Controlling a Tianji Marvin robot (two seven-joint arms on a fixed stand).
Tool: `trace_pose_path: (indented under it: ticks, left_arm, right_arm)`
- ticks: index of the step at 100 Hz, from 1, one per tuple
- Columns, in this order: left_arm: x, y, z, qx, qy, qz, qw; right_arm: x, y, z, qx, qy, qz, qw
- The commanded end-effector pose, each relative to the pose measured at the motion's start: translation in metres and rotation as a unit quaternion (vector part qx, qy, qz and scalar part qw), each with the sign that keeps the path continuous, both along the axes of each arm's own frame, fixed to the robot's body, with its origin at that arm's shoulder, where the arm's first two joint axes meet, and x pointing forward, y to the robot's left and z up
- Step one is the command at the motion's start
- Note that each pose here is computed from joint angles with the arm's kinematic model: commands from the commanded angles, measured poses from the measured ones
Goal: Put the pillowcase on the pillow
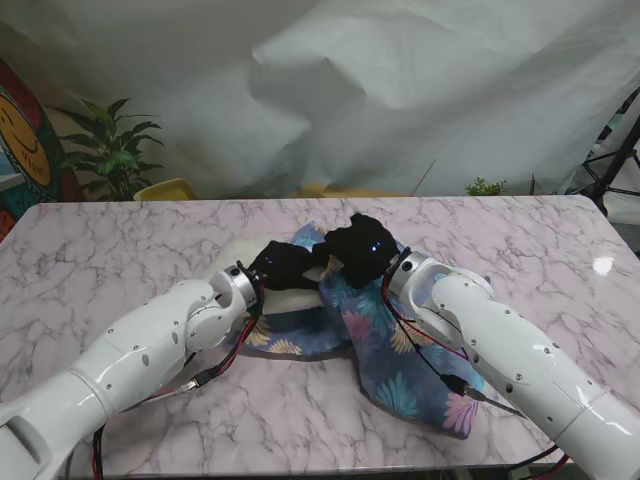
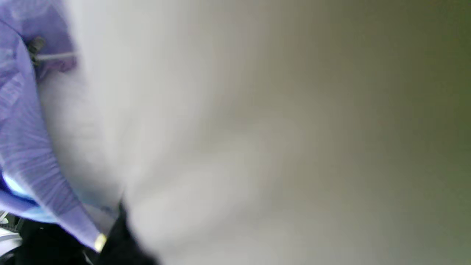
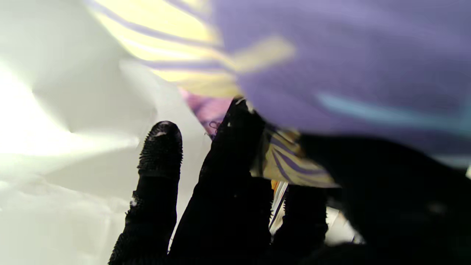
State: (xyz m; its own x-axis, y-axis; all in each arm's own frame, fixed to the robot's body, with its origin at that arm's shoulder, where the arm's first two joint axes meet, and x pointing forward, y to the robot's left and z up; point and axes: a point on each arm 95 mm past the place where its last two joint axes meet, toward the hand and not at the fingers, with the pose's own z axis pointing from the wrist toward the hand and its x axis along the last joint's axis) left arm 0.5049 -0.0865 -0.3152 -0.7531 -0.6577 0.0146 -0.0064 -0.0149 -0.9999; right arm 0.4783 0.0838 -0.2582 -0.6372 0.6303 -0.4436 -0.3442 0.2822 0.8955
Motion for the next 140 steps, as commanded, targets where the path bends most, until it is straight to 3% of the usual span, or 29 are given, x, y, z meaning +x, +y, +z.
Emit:
trace_pose_path:
  ticks: [1,10,21,38,63,74,81,90,101,119,140]
  left_arm:
    - [0.002,0.007,0.000,0.009,0.004,0.000,1.0000]
    - [0.001,0.010,-0.003,0.013,0.008,-0.004,0.9999]
    - [0.001,0.011,-0.009,0.017,0.014,-0.010,0.9997]
    - [-0.001,0.009,-0.015,0.009,0.017,-0.014,0.9997]
    - [-0.005,0.007,-0.019,0.001,0.010,-0.021,0.9997]
    - [-0.007,0.005,-0.020,-0.002,0.005,-0.025,0.9997]
    - [-0.008,0.005,-0.020,-0.005,0.000,-0.027,0.9996]
    - [-0.008,0.004,-0.021,-0.006,-0.003,-0.025,0.9997]
    - [-0.009,0.002,-0.021,-0.008,-0.004,-0.022,0.9997]
    - [-0.009,-0.007,-0.023,-0.019,-0.005,-0.024,0.9995]
    - [-0.013,-0.021,-0.025,-0.020,-0.007,-0.024,0.9995]
  right_arm:
    - [-0.005,-0.014,-0.001,-0.019,0.004,-0.005,0.9998]
    - [-0.015,-0.022,0.004,-0.043,0.023,-0.019,0.9986]
    - [-0.029,-0.031,0.013,-0.026,0.068,-0.036,0.9967]
    - [-0.042,-0.046,0.031,0.001,0.057,-0.082,0.9950]
    - [-0.028,-0.074,0.032,0.046,0.013,-0.164,0.9853]
    - [-0.018,-0.083,0.030,0.016,0.020,-0.187,0.9821]
    - [-0.009,-0.089,0.026,0.005,0.051,-0.185,0.9814]
    - [0.001,-0.088,0.018,0.001,0.096,-0.158,0.9827]
    - [0.010,-0.081,0.010,0.001,0.126,-0.130,0.9835]
    - [0.027,-0.061,0.004,0.056,0.099,-0.093,0.9891]
    - [0.033,-0.039,0.014,0.129,0.083,-0.079,0.9850]
